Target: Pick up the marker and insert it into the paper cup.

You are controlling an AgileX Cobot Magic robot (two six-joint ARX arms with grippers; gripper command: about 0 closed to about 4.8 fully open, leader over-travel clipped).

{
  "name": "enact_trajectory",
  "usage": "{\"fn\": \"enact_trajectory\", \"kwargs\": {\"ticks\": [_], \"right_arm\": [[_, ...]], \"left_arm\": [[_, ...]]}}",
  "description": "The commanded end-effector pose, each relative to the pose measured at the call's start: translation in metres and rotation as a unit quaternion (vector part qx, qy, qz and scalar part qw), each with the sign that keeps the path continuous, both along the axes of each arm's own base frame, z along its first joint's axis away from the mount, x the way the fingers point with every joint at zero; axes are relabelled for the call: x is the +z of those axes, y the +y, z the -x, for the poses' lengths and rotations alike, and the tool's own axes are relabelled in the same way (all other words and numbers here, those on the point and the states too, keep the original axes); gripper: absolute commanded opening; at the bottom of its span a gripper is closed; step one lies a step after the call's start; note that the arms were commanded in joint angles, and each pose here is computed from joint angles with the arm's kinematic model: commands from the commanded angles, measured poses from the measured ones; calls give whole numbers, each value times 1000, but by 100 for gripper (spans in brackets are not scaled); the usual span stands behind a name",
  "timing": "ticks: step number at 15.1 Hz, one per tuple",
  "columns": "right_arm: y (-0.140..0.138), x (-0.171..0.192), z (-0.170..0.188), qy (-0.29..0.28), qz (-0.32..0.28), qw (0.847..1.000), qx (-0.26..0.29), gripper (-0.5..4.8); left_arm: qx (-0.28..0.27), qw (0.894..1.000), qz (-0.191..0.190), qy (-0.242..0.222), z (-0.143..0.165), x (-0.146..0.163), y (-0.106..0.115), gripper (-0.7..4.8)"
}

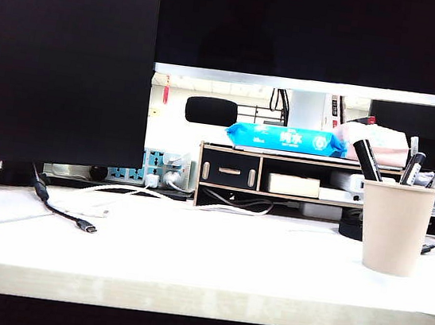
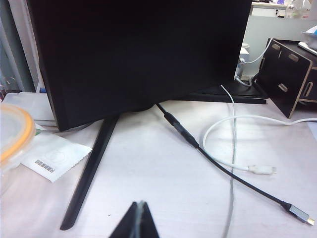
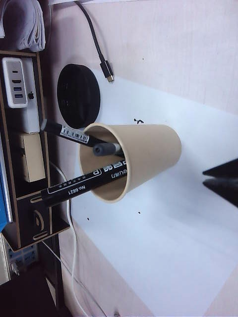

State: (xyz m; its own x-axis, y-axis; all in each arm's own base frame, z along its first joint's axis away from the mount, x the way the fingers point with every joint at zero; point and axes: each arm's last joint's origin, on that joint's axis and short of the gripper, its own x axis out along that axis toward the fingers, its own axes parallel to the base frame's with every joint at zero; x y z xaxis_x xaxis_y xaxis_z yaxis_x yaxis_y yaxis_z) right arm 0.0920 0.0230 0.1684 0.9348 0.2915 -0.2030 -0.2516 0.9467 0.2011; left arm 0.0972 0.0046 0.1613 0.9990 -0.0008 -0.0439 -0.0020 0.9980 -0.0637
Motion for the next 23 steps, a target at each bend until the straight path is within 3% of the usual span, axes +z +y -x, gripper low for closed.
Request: {"fn": "enact_trajectory", "kwargs": {"ticks": [1, 4, 10, 23], "right_arm": [[0, 5, 0, -22, -4, 1000, -2, -6], [-2, 9, 2, -46, -9, 999, -10, -6], [-24, 11, 2, -60, 8, 990, -125, -6], [-22, -4, -5, -88, -3, 989, -116, -6]], "left_arm": [[-2, 1000, -1, -3, 0, 1, 0, -5], [-2, 1000, -1, -2, 0, 1, 0, -5], [-2, 1000, -1, -1, 0, 0, 0, -5], [-2, 1000, -1, -1, 0, 0, 0, -5]]}}
